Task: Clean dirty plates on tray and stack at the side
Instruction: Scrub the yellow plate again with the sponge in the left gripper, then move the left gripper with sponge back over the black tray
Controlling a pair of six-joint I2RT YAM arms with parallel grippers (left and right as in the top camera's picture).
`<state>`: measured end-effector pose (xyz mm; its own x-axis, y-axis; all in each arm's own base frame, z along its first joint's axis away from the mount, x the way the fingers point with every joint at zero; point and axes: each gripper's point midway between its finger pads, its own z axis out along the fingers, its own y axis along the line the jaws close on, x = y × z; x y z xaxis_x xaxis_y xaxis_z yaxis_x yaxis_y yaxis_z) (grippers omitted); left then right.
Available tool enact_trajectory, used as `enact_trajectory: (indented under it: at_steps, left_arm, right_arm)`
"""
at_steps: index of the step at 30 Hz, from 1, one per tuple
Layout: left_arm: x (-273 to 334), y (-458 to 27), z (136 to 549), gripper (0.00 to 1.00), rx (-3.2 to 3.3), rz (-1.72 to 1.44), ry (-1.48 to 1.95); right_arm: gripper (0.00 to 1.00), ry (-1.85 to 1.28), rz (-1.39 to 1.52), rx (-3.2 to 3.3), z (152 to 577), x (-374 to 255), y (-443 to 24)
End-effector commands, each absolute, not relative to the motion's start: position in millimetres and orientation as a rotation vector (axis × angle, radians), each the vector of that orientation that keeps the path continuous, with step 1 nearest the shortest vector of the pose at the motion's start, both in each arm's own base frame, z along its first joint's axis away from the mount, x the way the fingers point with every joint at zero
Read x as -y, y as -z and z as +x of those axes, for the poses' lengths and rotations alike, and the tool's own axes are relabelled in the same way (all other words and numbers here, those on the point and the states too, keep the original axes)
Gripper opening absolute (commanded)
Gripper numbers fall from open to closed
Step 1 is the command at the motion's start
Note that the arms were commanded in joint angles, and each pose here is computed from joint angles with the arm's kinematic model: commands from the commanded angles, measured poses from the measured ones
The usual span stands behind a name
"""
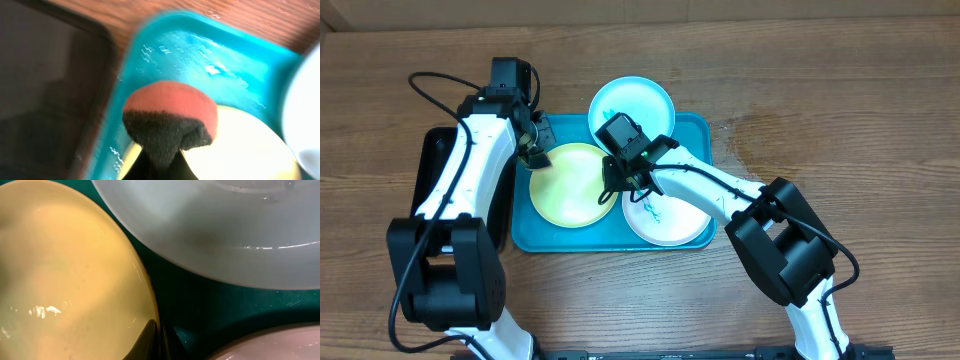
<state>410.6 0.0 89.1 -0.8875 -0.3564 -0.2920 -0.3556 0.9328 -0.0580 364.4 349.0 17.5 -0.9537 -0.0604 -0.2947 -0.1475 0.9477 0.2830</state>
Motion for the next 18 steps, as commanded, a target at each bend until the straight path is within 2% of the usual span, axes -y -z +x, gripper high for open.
enact_trajectory:
  at_steps: [1, 6, 11, 14, 18]
  left_arm:
    - [29, -79, 391, 0.04, -2.886, -0.484, 0.197]
    - [40, -36, 356, 0.04, -2.986, -0.459, 0.187]
    - [37, -11, 341, 0.04, -3.002, -0.461, 0.165]
    - [11, -7, 344, 0.04, -2.959, -0.473, -0.055]
    - [-44, -22, 351, 0.04, -2.818, -0.490, -0.513]
  right_arm:
    - [0.04, -0.398, -0.139, -2.807, 370, -341, -14]
    - [0.04, -0.398, -0.139, -2.807, 370, -341, -14]
    - [0.04, -0.398, -0.140, -2.807, 370, -341, -14]
    - [0.04, -0.397, -0.140, -2.807, 370, -341, -14]
    - [0.04, -0.395, -0.140, -2.810, 369, -340, -14]
